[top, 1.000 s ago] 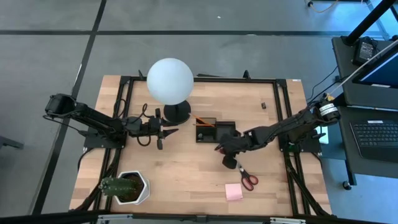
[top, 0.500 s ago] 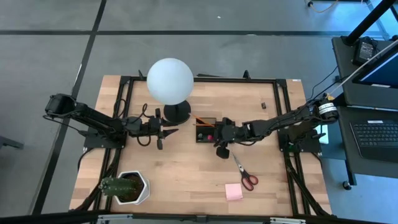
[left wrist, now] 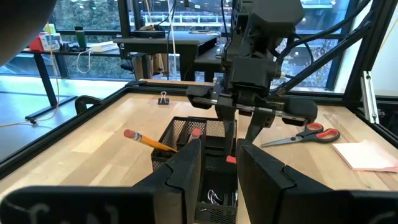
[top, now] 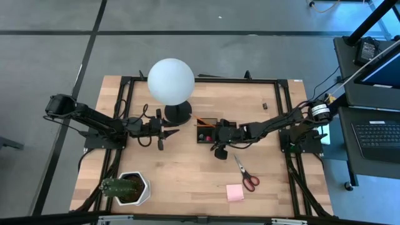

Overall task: Pick and place office supplies into organizer
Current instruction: Put the red eraser into the black desk organizer

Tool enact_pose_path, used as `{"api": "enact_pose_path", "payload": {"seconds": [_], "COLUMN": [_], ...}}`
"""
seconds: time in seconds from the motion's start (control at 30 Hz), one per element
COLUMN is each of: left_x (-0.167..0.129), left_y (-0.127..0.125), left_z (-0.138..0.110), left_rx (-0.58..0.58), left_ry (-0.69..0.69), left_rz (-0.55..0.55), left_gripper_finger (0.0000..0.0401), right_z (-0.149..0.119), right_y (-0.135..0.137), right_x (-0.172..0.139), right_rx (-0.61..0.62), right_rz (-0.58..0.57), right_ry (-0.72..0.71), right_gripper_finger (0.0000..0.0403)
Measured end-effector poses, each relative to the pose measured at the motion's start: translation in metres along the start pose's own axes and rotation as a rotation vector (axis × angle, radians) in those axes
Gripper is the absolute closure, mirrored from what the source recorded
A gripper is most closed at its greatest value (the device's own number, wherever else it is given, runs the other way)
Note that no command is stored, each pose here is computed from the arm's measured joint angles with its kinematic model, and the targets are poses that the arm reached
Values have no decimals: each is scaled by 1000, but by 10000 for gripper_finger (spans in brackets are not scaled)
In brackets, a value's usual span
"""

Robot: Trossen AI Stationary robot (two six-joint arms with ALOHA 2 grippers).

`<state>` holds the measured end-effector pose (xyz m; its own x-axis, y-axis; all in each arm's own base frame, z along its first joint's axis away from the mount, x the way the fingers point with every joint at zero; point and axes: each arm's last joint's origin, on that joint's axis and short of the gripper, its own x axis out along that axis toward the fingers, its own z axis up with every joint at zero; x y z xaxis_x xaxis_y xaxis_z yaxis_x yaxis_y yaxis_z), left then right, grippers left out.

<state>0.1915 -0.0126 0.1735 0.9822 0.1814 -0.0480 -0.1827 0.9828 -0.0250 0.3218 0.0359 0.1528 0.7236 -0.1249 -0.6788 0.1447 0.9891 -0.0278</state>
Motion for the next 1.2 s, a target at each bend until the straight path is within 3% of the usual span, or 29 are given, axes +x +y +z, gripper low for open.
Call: {"api": "enact_pose_path", "payload": {"seconds": [0.33, 1.2], "left_x": [0, 0], "left_y": [0, 0], "left_z": [0, 0], "left_rx": [0, 0], "left_ry": [0, 0], "left_rz": [0, 0], "left_gripper_finger": [303, 303], "right_z": [0, -1], "right_y": [-2, -3], "right_x": [0, 0], "right_rx": [-22, -16], "right_rz": [-72, -78], "right_ry": [-12, -1], "right_gripper_finger": [330, 330]}}
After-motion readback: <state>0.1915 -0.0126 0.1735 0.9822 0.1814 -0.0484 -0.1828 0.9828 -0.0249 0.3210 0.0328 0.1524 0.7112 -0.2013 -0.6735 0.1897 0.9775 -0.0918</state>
